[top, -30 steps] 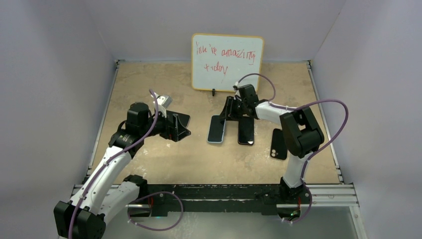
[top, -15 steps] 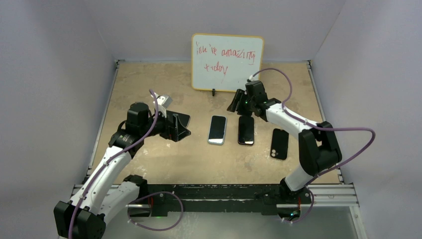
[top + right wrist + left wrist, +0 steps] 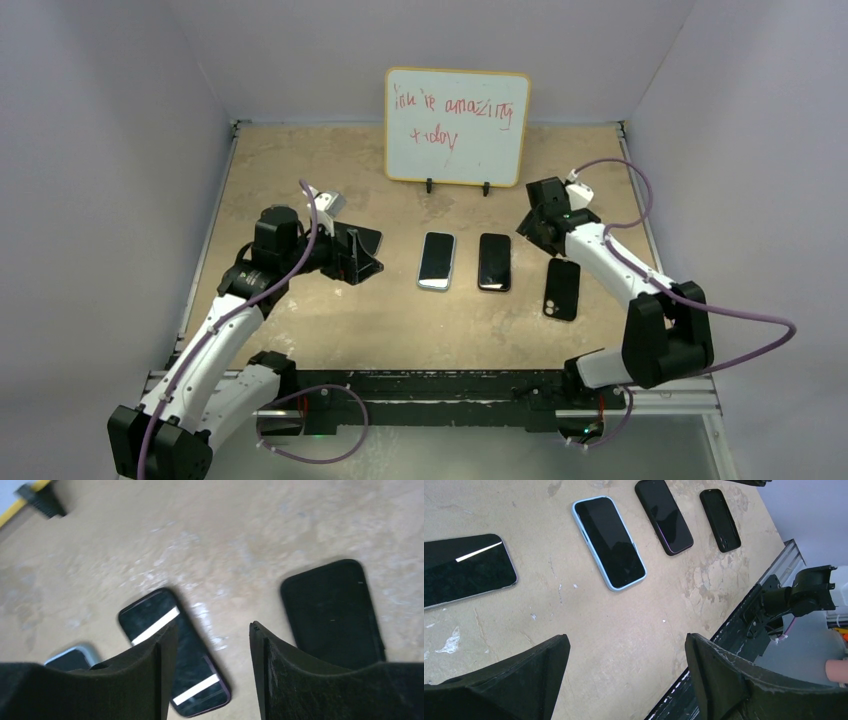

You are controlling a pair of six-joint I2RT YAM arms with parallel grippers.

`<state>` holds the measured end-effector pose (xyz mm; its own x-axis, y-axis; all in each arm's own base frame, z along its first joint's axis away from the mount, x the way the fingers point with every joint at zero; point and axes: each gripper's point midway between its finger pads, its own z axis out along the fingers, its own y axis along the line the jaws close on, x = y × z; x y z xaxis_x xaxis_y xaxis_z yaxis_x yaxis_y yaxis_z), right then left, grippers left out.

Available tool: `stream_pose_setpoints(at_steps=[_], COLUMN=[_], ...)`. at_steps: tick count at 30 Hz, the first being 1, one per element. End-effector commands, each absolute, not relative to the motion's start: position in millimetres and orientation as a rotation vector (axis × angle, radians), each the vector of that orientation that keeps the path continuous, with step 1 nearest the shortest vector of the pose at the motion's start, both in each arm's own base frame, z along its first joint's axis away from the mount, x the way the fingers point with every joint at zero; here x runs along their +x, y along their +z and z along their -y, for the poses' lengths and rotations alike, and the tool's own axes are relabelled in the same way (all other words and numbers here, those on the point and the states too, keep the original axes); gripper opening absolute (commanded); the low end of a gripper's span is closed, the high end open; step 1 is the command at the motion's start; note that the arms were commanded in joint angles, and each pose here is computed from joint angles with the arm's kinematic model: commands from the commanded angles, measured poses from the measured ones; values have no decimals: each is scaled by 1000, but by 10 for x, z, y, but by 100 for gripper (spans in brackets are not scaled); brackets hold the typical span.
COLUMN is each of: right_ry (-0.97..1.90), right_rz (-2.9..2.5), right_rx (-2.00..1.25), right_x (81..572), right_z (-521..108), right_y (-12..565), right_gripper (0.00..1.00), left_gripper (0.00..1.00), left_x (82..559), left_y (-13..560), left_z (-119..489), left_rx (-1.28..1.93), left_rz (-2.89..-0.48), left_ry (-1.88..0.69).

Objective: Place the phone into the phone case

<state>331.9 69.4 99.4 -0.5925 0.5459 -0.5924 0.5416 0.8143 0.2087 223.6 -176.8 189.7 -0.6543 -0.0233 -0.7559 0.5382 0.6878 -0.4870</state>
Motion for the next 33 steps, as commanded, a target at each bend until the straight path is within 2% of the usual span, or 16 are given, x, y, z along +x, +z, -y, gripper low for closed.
stream_pose_setpoints(at_steps=[1, 10, 18, 25, 30, 33], right_ry=[-164, -197, -172, -182, -166, -120], right_rz=[-2337, -2425, -2476, -2515, -2473, -2465], right_rx=[895, 977, 972, 922, 861, 820], right_x=[3128, 3000, 2958, 2924, 3034, 3088], right_z=[-316, -129, -144, -147, -130, -178], right_y=[816, 324, 46, -43, 88, 182], right_gripper=[55, 48, 38, 21, 1, 0], left_gripper=[89, 89, 89, 89, 89, 89], left_x=[2261, 2260, 2267, 2276, 2289, 2291], left_y=[2036, 2040, 2042, 2041, 2031, 2041], left_z=[1768, 1763, 1752, 1747, 1732, 1721], left_rx=[420, 420, 413, 409, 399, 395], left_rz=[-2068, -2066, -2067, -2069, -2075, -2073], left_ry=[-917, -914, -905, -899, -887, -879])
